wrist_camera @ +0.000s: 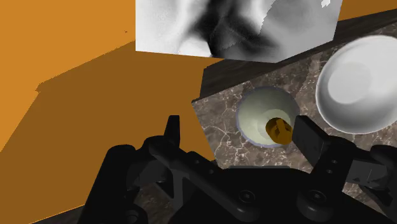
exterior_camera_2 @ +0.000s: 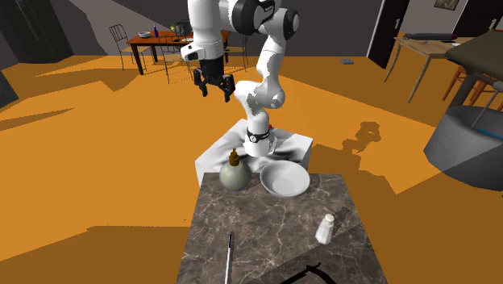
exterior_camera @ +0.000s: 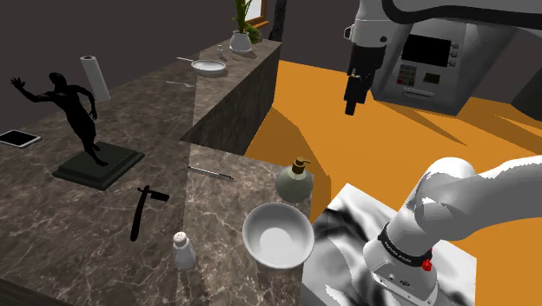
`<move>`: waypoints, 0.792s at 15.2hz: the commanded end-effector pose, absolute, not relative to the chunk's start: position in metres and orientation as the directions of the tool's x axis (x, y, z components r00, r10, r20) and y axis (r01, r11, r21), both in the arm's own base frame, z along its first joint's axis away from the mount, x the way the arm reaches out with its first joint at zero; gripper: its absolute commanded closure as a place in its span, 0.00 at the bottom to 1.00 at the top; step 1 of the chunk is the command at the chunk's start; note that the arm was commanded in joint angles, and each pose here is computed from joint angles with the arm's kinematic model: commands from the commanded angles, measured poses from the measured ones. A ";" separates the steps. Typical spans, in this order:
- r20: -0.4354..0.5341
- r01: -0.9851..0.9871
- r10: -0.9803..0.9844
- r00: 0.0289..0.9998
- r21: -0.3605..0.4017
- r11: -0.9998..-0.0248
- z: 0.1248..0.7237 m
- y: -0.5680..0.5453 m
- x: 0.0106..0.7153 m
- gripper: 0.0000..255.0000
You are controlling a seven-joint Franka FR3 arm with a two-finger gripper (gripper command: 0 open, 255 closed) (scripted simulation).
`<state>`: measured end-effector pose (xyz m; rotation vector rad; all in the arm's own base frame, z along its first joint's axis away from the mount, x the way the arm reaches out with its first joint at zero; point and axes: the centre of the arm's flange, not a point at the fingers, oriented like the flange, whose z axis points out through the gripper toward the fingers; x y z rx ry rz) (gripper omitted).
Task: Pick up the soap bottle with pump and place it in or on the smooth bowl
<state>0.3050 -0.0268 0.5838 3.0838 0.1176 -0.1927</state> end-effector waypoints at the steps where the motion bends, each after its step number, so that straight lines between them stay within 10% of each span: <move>1: -0.126 0.079 0.073 0.989 0.045 -0.996 0.584 -0.027 0.305 0.00; 12: -0.019 -0.012 -0.013 1.000 0.029 -1.000 0.469 0.048 0.328 0.00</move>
